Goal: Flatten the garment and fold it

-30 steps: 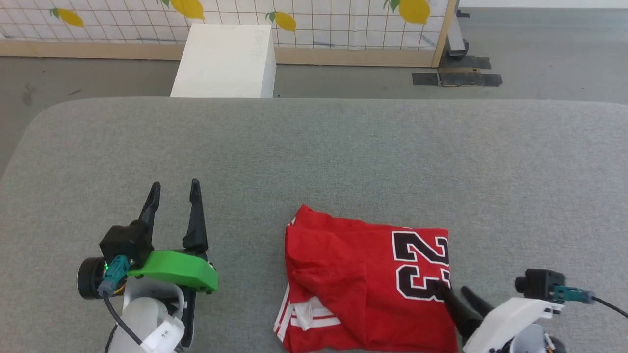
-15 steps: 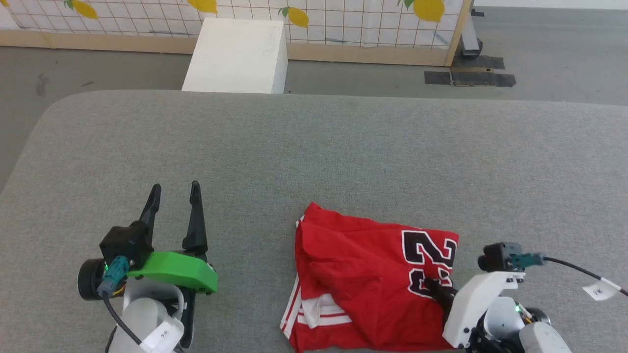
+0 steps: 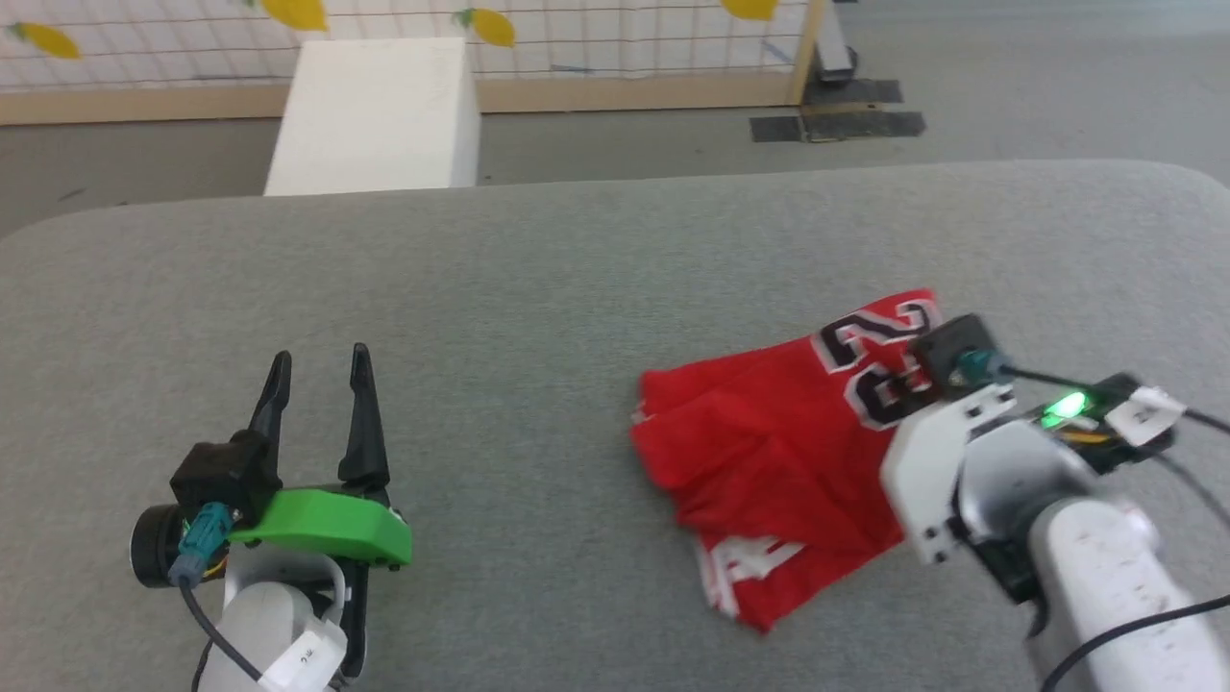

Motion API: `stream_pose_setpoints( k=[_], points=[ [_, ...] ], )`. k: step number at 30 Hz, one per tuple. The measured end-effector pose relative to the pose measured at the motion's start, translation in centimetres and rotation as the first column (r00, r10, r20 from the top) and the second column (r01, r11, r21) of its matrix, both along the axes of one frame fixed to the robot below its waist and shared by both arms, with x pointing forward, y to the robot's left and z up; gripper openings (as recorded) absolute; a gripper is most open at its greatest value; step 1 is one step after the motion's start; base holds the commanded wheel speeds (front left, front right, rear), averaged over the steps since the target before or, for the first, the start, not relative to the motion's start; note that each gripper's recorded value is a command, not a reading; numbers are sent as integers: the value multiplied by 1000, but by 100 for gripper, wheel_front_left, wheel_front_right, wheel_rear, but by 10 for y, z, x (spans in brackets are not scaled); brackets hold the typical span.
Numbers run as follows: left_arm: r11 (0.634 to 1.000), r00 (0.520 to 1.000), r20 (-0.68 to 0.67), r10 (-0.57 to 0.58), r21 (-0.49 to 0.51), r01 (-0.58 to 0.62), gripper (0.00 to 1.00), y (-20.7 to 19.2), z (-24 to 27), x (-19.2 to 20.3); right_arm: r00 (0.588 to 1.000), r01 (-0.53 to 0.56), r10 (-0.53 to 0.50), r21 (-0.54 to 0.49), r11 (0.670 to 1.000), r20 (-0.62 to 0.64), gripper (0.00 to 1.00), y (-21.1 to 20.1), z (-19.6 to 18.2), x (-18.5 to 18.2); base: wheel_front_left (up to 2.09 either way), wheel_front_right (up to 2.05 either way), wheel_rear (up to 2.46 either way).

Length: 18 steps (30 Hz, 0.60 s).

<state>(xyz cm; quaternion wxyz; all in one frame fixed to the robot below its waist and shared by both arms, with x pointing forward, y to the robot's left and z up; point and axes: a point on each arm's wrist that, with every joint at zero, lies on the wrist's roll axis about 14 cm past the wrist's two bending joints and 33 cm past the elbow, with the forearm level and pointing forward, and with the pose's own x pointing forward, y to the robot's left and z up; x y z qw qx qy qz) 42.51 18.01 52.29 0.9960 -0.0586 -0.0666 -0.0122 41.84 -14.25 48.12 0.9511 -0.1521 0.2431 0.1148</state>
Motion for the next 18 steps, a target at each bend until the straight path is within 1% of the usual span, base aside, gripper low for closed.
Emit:
stream_pose_setpoints(
  k=[3, 6, 7, 9, 13, 18],
  points=[
    [999, 999, 2, -39, -5, 39, 100, -14, -1, 9, 998, 58, -56, -94, 994, 19, 0, -43, 7, 3, 0, 0, 0],
    [996, 996, 6, -89, -7, 89, 100, -33, -1, 19, 992, 127, -125, -191, 973, 22, 0, -91, 12, 2, 0, 0, 0],
    [995, 995, 8, -102, -6, 102, 100, -38, -1, 22, 988, 152, -150, -207, 967, 22, 0, -105, 14, 2, 0, 0, 0],
    [991, 990, 18, -137, -8, 137, 100, -52, 0, 30, 981, 194, -194, -263, 945, 27, 0, -136, 17, 0, 0, 0, 0],
    [982, 981, 29, -190, -7, 190, 100, -73, 0, 44, 961, 270, -277, -324, 907, 25, 0, -186, 18, -2, 0, 0, 0],
    [971, 971, 24, -239, -8, 240, 100, -92, -11, 64, 916, 373, -400, -377, 848, 7, 0, -246, 11, -3, 0, 0, 0]
  ],
)
